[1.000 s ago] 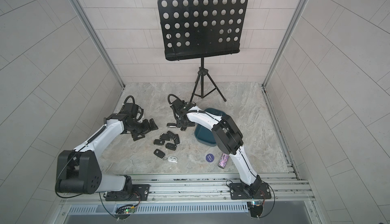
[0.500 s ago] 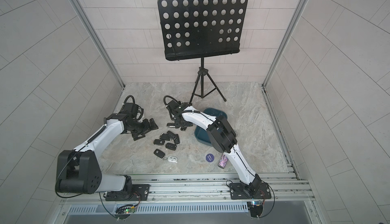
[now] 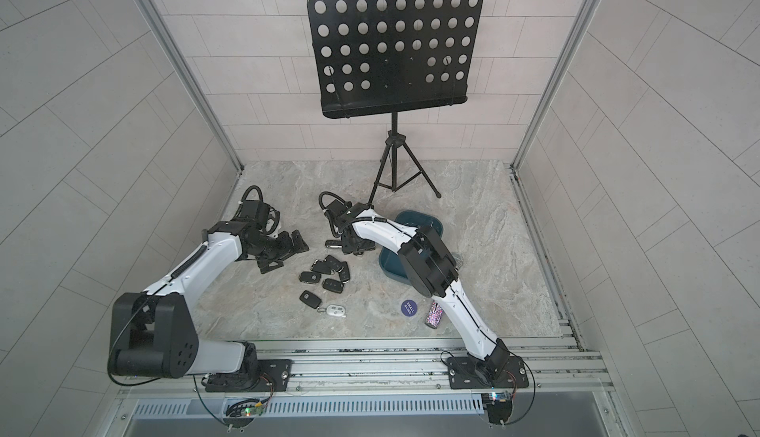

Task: Place the car key into the storage box
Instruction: Pick up the car key from the center of the board.

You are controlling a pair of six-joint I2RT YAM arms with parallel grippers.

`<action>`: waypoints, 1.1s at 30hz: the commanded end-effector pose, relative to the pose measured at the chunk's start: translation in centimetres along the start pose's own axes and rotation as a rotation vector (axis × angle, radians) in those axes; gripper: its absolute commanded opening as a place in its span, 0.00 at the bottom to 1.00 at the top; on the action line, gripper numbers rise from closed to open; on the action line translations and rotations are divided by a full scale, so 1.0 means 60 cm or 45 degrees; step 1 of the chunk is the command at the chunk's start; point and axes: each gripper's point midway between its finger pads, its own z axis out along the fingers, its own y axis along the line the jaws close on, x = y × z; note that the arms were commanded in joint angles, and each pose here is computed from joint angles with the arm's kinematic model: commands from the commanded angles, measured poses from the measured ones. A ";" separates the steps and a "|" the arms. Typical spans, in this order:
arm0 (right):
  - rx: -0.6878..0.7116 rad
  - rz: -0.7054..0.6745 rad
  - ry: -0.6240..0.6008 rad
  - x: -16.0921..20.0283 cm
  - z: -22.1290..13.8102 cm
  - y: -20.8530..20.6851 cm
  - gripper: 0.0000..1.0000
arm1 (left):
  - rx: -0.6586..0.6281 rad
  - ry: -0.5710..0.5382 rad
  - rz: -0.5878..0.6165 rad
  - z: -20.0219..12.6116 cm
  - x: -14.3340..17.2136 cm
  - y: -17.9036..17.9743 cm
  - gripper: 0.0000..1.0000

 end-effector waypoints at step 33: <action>-0.231 0.037 -0.225 -0.089 -0.157 -0.006 0.20 | 0.049 0.013 -0.057 0.013 -0.018 -0.015 1.00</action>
